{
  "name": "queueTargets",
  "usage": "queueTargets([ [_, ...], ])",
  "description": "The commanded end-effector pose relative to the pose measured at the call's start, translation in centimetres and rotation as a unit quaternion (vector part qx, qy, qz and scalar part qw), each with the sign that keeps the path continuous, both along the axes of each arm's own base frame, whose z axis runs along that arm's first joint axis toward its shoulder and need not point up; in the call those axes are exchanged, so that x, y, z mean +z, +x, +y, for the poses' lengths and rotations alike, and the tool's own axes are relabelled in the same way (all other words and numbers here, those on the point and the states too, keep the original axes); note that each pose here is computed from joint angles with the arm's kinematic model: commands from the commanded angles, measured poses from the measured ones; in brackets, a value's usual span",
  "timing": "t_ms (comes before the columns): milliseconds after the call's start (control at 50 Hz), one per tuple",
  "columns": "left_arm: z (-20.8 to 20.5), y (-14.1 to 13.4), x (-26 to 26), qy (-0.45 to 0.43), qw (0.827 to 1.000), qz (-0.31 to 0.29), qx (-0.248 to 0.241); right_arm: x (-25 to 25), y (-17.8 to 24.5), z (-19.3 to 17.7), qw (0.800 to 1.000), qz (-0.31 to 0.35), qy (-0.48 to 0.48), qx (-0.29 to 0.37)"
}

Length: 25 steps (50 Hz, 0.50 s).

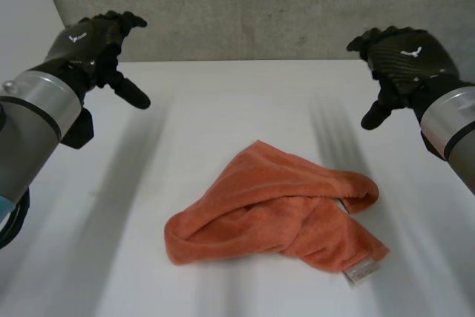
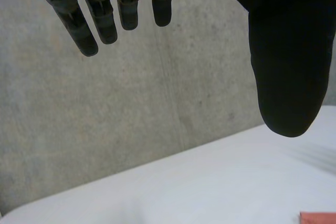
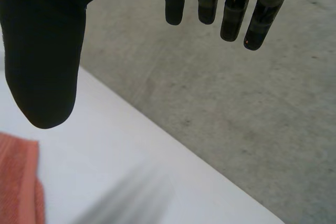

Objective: Fold the laundry

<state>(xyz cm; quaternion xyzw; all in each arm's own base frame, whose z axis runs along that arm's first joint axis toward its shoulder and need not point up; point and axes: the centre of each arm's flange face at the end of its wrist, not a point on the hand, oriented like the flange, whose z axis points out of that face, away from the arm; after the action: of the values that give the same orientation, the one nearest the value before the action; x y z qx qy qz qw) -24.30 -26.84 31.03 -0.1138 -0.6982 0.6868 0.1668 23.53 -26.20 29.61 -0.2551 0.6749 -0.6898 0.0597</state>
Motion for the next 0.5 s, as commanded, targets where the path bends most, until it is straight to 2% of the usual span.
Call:
queueTargets([
  [20, -0.3, -0.3, -3.2, 0.055, 0.998, -0.019, -0.002, -1.7, 1.1, 0.7, 0.995, 0.065, 0.027, 0.072],
  [220, 2.6, 0.2, -10.6, 0.194, 0.978, -0.071, -0.013, -6.3, 4.0, 0.9, 0.974, 0.065, 0.13, 0.172],
  [500, 4.7, 1.9, -13.2, 0.231, 0.97, -0.081, 0.004, -13.0, 12.0, 2.3, 0.94, 0.044, 0.219, 0.258],
])
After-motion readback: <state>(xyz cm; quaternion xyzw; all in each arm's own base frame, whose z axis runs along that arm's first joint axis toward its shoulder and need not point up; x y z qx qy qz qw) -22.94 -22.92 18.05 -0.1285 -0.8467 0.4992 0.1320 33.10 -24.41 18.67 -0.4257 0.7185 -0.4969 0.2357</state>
